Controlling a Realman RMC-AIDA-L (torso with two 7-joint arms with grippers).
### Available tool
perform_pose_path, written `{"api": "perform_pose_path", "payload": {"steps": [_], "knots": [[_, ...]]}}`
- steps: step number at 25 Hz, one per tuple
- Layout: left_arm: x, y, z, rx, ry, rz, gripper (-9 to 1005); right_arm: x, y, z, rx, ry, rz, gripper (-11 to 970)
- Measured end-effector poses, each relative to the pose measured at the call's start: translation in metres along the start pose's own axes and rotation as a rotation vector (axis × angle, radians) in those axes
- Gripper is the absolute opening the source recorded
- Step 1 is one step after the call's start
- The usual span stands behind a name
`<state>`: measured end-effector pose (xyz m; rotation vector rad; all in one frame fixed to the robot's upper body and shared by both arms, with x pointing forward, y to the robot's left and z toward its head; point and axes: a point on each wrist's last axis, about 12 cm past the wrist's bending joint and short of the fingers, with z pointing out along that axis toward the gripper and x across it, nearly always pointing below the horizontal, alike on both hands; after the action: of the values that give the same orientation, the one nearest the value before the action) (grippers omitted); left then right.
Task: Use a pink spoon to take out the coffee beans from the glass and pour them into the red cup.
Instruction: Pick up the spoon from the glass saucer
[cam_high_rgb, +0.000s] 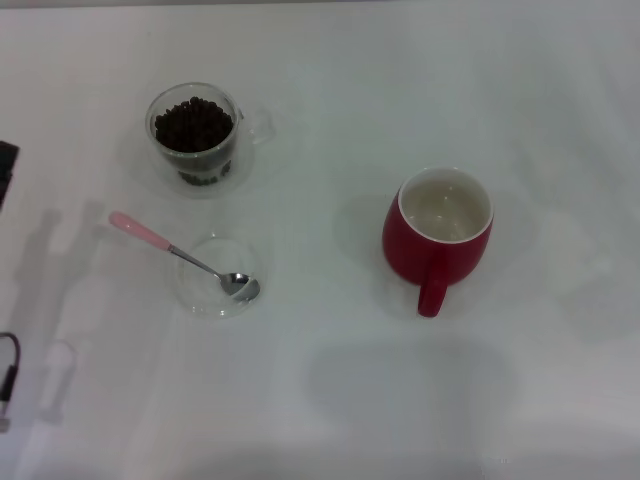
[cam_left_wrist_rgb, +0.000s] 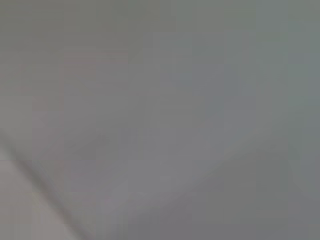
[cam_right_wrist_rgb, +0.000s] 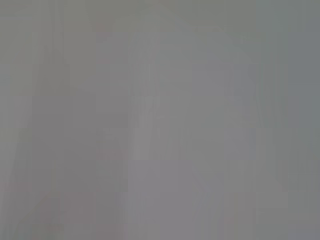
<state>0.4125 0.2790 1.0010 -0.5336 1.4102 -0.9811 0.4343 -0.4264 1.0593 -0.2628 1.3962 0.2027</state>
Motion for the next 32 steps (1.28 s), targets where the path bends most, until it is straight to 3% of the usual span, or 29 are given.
{"api": "perform_pose_path", "payload": {"steps": [4, 12, 24, 32], "knots": [[0.014, 0.001, -0.002, -0.046, 0.076, -0.138, 890, -0.004, -0.007, 0.001, 0.035, -0.02, -0.026, 634], [0.033, 0.002, -0.005, -0.115, 0.176, -0.254, 890, -0.007, -0.009, -0.001, 0.034, -0.029, -0.09, 634], [0.038, 0.01, 0.0, -0.175, 0.245, -0.292, 891, -0.008, -0.005, -0.006, 0.031, -0.046, -0.095, 634], [0.039, 0.008, 0.014, -0.135, 0.305, -0.25, 891, -0.007, -0.003, -0.005, 0.024, -0.049, -0.093, 634]]}}
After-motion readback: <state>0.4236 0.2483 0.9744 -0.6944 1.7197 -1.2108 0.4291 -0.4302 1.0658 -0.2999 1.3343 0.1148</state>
